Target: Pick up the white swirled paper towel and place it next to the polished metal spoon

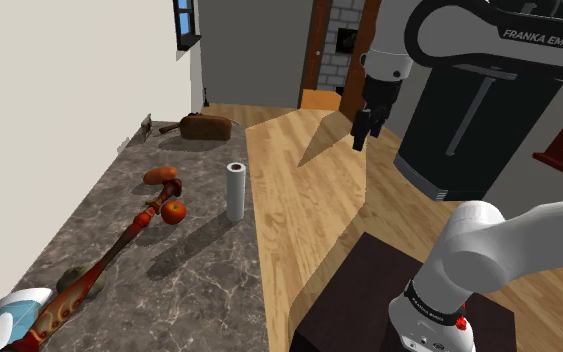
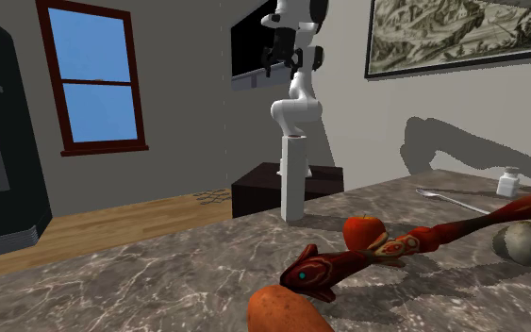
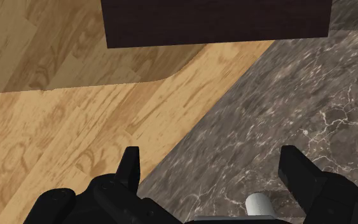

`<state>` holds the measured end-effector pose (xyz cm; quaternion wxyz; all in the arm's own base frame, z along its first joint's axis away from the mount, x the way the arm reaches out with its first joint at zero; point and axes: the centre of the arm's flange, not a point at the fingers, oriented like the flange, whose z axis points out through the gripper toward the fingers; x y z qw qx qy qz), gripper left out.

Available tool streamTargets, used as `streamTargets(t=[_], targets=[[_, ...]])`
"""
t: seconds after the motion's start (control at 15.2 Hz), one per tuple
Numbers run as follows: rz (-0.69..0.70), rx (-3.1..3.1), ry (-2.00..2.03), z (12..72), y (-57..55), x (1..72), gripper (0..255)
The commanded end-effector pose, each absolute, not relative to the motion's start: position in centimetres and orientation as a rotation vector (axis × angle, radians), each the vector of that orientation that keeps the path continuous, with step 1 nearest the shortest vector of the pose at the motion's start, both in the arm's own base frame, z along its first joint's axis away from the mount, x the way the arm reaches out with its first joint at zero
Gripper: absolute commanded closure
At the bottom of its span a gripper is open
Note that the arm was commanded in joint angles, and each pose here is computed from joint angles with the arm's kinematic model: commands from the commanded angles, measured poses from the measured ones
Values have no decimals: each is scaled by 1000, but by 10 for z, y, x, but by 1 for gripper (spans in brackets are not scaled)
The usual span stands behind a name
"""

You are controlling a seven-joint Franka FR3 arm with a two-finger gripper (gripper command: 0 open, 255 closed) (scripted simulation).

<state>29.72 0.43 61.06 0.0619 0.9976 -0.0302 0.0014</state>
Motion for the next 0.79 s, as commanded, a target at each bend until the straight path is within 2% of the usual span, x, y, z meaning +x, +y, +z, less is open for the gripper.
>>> streamTargets(t=[0.0,0.73], targets=[[4,3016,-91,611,4,297,0],[66,3039,-30,545,43,413,0]])
